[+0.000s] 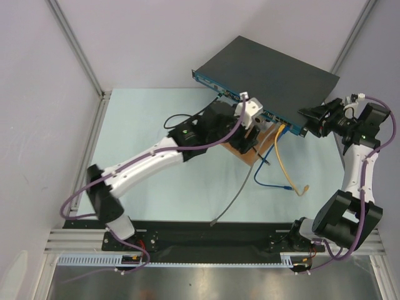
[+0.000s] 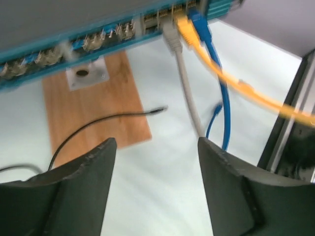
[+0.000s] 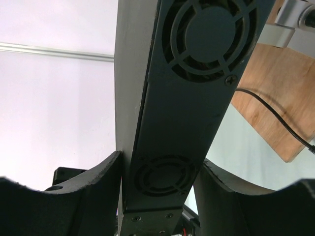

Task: Insert the plug into the switch port

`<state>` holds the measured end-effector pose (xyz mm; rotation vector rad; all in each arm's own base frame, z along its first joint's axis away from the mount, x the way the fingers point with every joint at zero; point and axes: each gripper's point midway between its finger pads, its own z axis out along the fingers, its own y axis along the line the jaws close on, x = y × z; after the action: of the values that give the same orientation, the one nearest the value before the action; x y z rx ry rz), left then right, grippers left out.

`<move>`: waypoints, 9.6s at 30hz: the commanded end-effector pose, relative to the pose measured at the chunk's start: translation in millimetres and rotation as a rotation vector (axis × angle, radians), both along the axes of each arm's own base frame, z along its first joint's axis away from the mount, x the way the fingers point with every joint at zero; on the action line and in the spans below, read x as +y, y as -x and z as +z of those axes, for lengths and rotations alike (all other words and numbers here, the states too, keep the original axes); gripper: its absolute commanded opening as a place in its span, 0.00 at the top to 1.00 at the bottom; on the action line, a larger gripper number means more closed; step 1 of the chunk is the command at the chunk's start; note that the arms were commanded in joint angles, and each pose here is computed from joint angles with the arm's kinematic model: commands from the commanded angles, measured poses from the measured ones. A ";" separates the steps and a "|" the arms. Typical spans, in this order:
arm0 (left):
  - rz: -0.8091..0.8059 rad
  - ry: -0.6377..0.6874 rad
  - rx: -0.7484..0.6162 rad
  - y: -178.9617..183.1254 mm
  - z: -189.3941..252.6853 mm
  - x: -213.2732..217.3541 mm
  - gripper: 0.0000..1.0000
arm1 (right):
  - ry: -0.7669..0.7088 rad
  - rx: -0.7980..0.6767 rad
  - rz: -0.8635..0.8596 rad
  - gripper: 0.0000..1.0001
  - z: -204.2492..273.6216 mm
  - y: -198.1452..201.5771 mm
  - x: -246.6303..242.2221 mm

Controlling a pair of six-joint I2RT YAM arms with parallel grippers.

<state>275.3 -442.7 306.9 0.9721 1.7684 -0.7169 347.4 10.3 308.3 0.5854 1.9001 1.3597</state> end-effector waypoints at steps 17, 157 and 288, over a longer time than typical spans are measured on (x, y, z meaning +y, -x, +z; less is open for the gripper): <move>0.071 -0.209 0.038 -2.8 -123.0 236.4 0.19 | 0.296 -0.205 -0.048 0.00 38.5 -9.5 -31.8; 0.076 0.598 0.432 40.0 89.9 265.8 1.00 | 0.312 -0.561 0.687 1.00 54.9 66.7 220.4; -0.023 0.114 0.024 63.9 40.1 126.4 1.00 | 0.286 -0.358 0.769 0.25 40.4 113.0 217.5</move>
<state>216.1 -307.5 319.1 0.9968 1.7395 -0.7187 228.0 222.8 354.5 -0.5467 2.0366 1.5047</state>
